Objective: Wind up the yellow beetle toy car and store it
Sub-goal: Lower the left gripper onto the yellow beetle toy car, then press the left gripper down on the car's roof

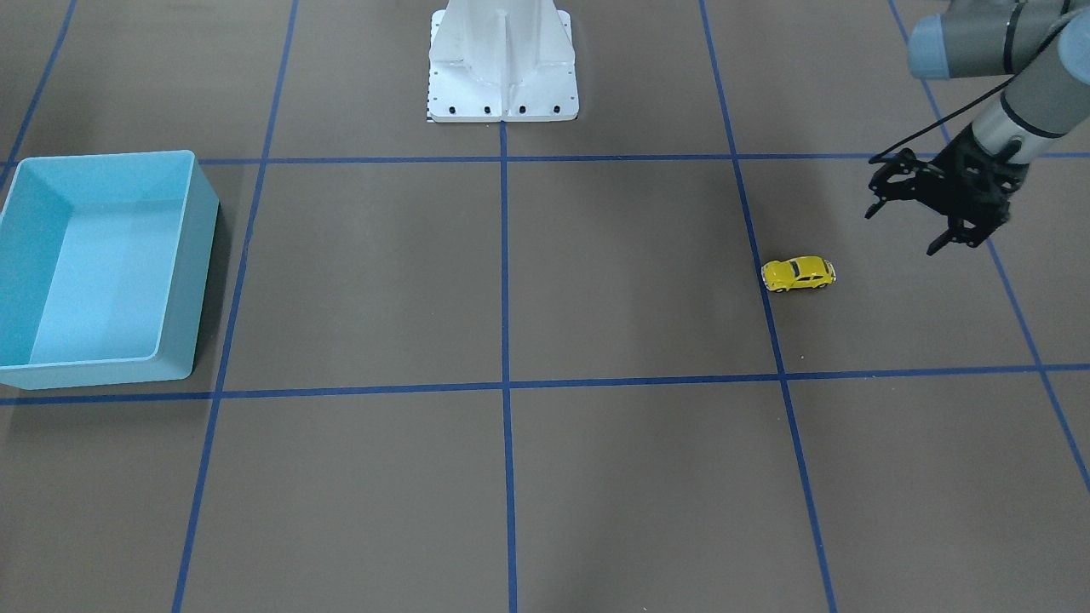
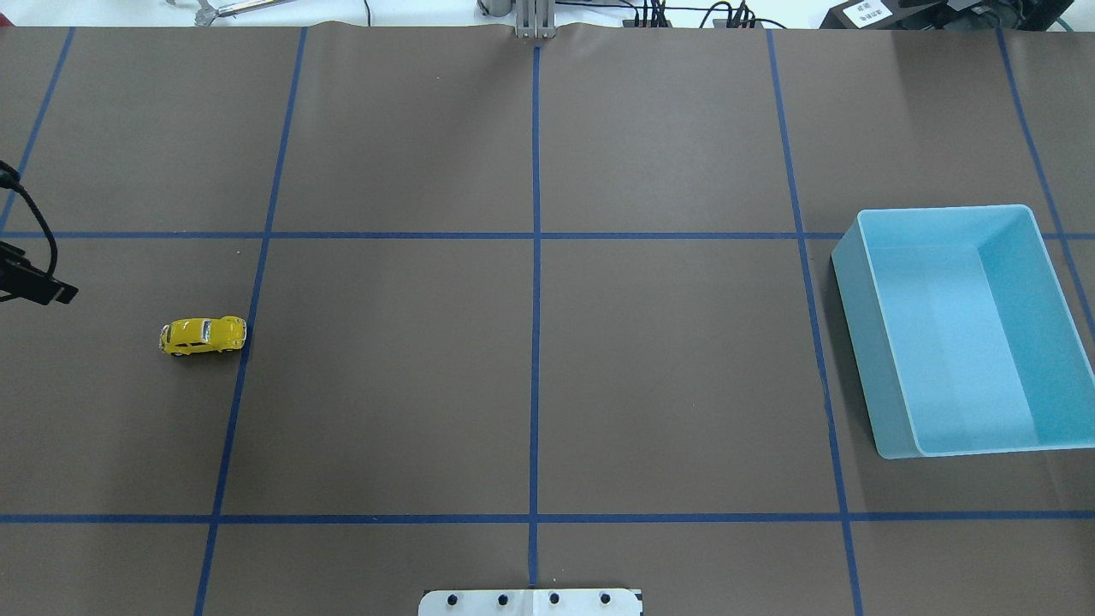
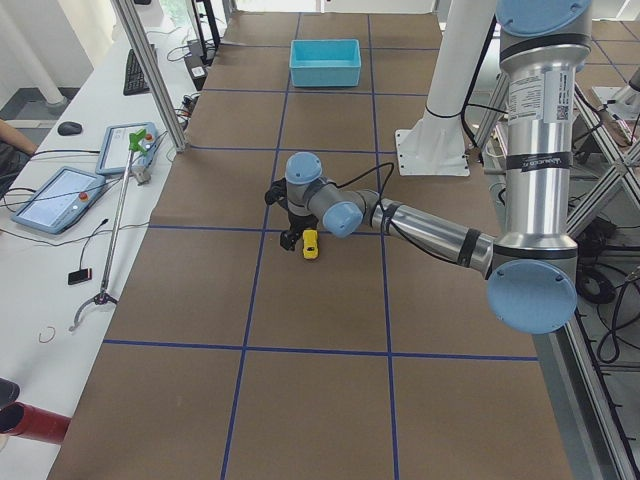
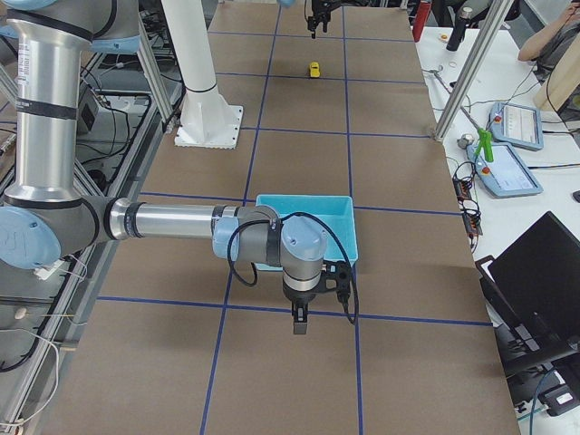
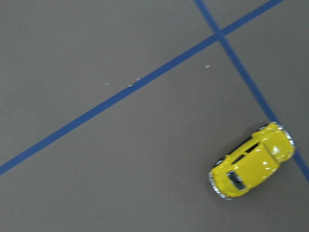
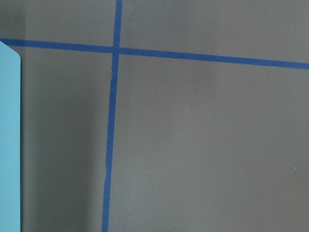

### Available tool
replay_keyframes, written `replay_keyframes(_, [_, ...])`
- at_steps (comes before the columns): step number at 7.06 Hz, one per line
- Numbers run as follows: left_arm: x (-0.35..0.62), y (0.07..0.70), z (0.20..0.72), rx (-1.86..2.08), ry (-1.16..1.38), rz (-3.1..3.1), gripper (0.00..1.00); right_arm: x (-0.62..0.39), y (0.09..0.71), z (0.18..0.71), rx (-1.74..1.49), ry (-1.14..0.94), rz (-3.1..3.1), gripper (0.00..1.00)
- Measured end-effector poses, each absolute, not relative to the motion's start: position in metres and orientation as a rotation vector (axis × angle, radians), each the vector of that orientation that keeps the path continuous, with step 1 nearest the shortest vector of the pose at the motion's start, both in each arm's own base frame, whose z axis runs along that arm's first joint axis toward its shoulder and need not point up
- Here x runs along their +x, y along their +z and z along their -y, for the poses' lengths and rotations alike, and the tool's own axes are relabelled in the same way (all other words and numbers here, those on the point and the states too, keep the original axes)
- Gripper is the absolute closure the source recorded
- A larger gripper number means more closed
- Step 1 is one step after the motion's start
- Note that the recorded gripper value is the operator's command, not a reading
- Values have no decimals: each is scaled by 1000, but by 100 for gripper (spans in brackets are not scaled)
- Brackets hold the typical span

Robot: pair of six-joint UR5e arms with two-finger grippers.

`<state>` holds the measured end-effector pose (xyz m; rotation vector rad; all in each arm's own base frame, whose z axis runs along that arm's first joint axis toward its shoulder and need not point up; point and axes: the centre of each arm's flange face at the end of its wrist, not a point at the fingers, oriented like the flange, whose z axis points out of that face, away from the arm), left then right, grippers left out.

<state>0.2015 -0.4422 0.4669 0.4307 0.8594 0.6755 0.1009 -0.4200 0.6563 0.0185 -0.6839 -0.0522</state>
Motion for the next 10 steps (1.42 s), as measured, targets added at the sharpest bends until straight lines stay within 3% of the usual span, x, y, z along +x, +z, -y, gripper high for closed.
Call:
replay_keyframes(2, [228,451,429,596,929,-857,0,101,656,420,20,-53,684,0])
replay_keyframes(10, [276,462,457,802,1380,-716,0,101,634,422,62,-69,678,0])
